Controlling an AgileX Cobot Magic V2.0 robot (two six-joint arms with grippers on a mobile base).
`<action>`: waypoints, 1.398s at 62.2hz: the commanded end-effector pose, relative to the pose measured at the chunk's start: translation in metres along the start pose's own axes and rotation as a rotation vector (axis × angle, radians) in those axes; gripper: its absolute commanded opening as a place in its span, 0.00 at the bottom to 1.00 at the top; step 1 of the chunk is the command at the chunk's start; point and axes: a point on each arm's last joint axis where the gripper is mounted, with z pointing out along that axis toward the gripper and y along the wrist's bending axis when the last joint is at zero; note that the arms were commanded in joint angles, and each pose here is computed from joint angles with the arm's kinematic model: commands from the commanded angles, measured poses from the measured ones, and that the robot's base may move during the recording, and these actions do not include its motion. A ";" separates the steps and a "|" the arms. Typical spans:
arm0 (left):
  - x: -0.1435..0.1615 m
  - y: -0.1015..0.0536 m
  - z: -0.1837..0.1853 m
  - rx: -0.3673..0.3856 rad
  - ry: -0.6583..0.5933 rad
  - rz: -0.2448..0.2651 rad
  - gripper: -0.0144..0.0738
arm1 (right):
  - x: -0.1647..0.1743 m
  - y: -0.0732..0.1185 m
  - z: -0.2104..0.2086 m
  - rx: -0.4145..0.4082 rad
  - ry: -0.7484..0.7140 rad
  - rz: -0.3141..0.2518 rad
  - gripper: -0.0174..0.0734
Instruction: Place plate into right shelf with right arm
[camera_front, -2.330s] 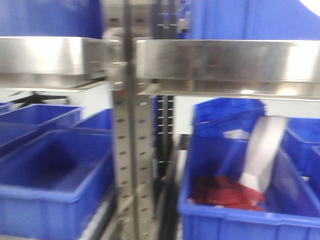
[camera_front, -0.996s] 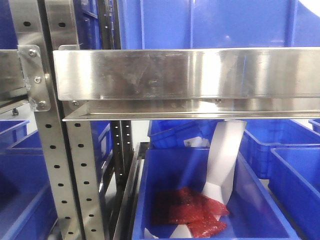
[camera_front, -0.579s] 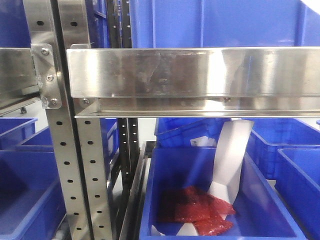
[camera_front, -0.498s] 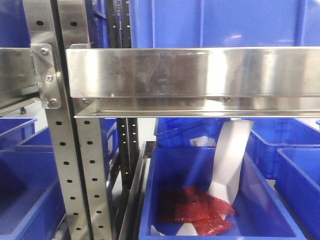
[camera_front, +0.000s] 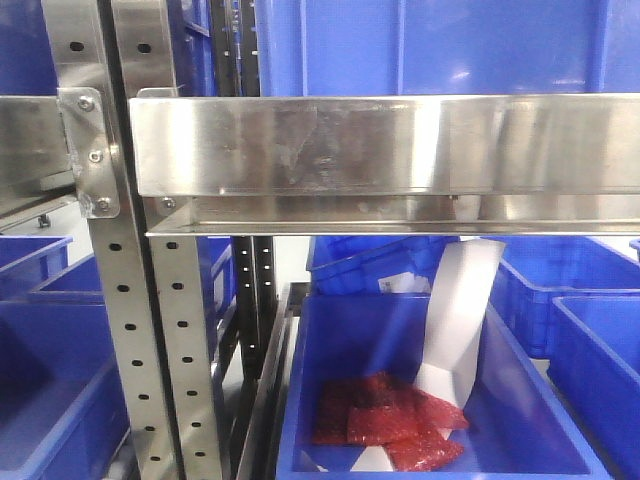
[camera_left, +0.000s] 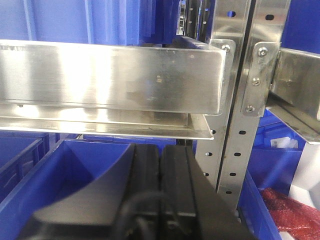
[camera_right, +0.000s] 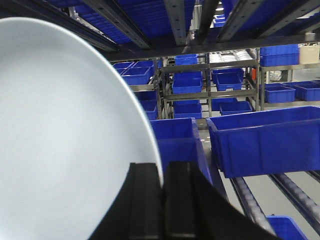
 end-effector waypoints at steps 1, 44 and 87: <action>-0.005 0.001 -0.001 -0.012 -0.089 -0.015 0.02 | -0.031 0.007 0.029 -0.026 -0.135 0.006 0.25; -0.005 0.001 -0.001 -0.012 -0.089 -0.015 0.02 | -0.001 0.014 0.147 -0.039 0.057 -0.006 0.72; -0.005 0.001 -0.001 -0.012 -0.089 -0.015 0.02 | -0.011 0.013 0.081 -0.041 0.048 -0.006 0.25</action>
